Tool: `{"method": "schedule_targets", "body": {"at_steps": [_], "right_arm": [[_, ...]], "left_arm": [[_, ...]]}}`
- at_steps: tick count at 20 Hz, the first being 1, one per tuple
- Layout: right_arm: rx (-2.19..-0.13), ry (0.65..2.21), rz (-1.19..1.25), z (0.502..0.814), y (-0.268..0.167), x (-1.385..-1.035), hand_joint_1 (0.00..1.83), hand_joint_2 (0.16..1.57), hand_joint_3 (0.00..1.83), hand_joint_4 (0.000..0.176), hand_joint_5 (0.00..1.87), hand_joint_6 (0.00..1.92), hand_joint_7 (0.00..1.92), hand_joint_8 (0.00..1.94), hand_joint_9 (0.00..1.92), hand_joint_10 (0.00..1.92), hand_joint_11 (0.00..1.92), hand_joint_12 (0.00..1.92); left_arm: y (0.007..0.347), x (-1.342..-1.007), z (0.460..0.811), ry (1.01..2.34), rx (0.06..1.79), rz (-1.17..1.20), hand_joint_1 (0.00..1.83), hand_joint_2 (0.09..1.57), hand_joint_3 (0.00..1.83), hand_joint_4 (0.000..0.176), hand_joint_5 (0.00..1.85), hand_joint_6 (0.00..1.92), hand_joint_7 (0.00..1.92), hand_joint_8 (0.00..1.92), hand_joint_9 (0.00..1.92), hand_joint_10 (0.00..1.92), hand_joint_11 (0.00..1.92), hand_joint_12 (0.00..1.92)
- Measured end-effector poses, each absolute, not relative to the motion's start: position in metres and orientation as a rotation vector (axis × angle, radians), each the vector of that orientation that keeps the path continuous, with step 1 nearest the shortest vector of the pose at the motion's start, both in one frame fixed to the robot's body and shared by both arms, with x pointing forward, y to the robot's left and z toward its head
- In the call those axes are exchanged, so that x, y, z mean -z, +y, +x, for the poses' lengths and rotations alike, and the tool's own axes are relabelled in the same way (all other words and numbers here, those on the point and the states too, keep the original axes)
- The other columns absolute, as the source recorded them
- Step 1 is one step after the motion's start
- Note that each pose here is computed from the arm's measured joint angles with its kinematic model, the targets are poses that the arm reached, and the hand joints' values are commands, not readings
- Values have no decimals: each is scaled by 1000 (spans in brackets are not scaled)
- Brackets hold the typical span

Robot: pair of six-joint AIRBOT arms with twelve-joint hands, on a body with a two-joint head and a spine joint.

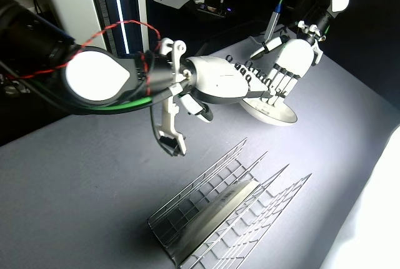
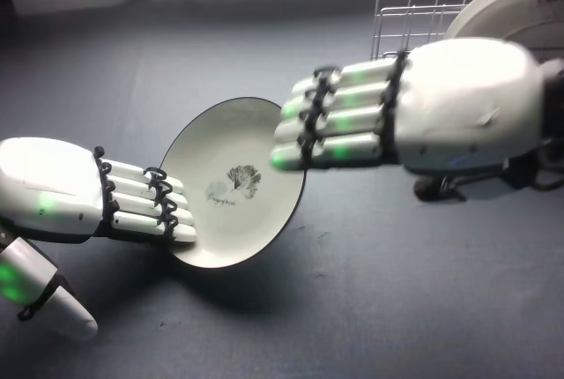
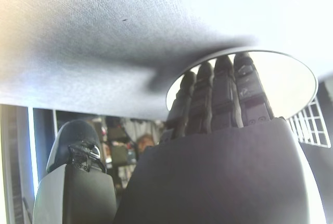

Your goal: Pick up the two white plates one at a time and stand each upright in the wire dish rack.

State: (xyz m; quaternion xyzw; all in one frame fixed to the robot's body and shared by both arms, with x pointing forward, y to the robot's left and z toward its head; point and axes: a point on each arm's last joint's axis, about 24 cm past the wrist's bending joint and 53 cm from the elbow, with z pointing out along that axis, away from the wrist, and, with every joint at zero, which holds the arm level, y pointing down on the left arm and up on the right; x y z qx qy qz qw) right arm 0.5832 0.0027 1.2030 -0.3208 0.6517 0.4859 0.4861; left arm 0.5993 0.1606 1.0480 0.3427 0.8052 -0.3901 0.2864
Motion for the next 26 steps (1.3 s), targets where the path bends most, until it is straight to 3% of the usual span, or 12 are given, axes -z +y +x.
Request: {"method": "schedule_targets", "body": {"at_steps": [3, 5, 8, 10, 11, 13, 15, 18, 21, 23, 25, 26], "right_arm": [[-1194, 1601, -785, 583, 21, -1195, 1399, 942, 0, 0, 0, 0, 0, 0, 0, 0, 0, 370], [-1194, 1611, -790, 588, 31, -1186, 1394, 955, 1, 0, 0, 0, 0, 0, 0, 0, 0, 166], [-1171, 1630, -789, 600, 39, -1173, 1414, 901, 0, 0, 0, 0, 0, 0, 0, 0, 0, 92], [-1161, 1634, -785, 609, 45, -1169, 1359, 902, 0, 0, 0, 0, 0, 0, 0, 0, 0, 67], [-1157, 1636, -786, 612, 49, -1165, 1349, 864, 7, 0, 0, 0, 0, 0, 0, 0, 0, 205], [-1156, 1637, -785, 618, 57, -1162, 1346, 844, 2, 0, 0, 0, 0, 0, 0, 0, 0, 263], [-1149, 1637, -785, 627, 65, -1156, 1283, 879, 8, 0, 0, 0, 0, 0, 0, 0, 0, 127], [-1134, 1642, -778, 639, 73, -1150, 1313, 888, 7, 0, 0, 0, 0, 0, 0, 0, 0, 73], [-1133, 1638, -777, 643, 82, -1150, 1310, 881, 0, 0, 0, 0, 0, 0, 0, 0, 0, 178], [-1145, 1629, -779, 642, 89, -1153, 1354, 901, 5, 0, 0, 0, 0, 0, 0, 0, 0, 64], [-1146, 1626, -782, 642, 92, -1153, 1344, 954, 5, 0, 0, 0, 0, 0, 0, 0, 0, 230], [-1142, 1630, -780, 643, 92, -1153, 1300, 964, 4, 0, 8, 1, 0, 0, 1, 0, 0, 402]], "left_arm": [[161, -1048, 599, 2152, 1042, 916, 0, 1081, 4, 0, 117, 15, 60, 13, 14, 6, 0, 0], [160, -1048, 599, 2151, 1043, 916, 0, 1069, 0, 0, 94, 3, 36, 1, 0, 0, 0, 0], [160, -1048, 599, 2151, 1043, 916, 0, 1071, 0, 0, 80, 1, 27, 1, 1, 0, 0, 0], [160, -1048, 599, 2151, 1043, 916, 0, 1072, 0, 0, 66, 0, 17, 1, 0, 0, 0, 0], [160, -1048, 599, 2151, 1043, 917, 0, 1081, 4, 0, 84, 8, 31, 7, 0, 0, 0, 0], [160, -1048, 599, 2151, 1043, 917, 0, 1094, 9, 0, 115, 18, 60, 16, 12, 4, 0, 0], [160, -1048, 599, 2151, 1045, 916, 0, 1078, 1, 0, 85, 3, 36, 4, 0, 0, 0, 0], [159, -1050, 600, 2144, 1042, 923, 0, 1084, 4, 0, 87, 3, 33, 2, 0, 0, 0, 0], [159, -1050, 600, 2144, 1043, 924, 0, 1077, 0, 0, 92, 6, 40, 5, 1, 1, 0, 0], [158, -1051, 600, 2141, 1043, 926, 0, 1083, 2, 0, 100, 6, 44, 5, 0, 0, 0, 0], [158, -1051, 600, 2141, 1045, 925, 0, 1075, 0, 0, 89, 1, 40, 2, 0, 0, 0, 0], [158, -1051, 600, 2140, 1047, 925, 0, 1081, 1, 0, 95, 3, 46, 4, 0, 0, 0, 0]]}}
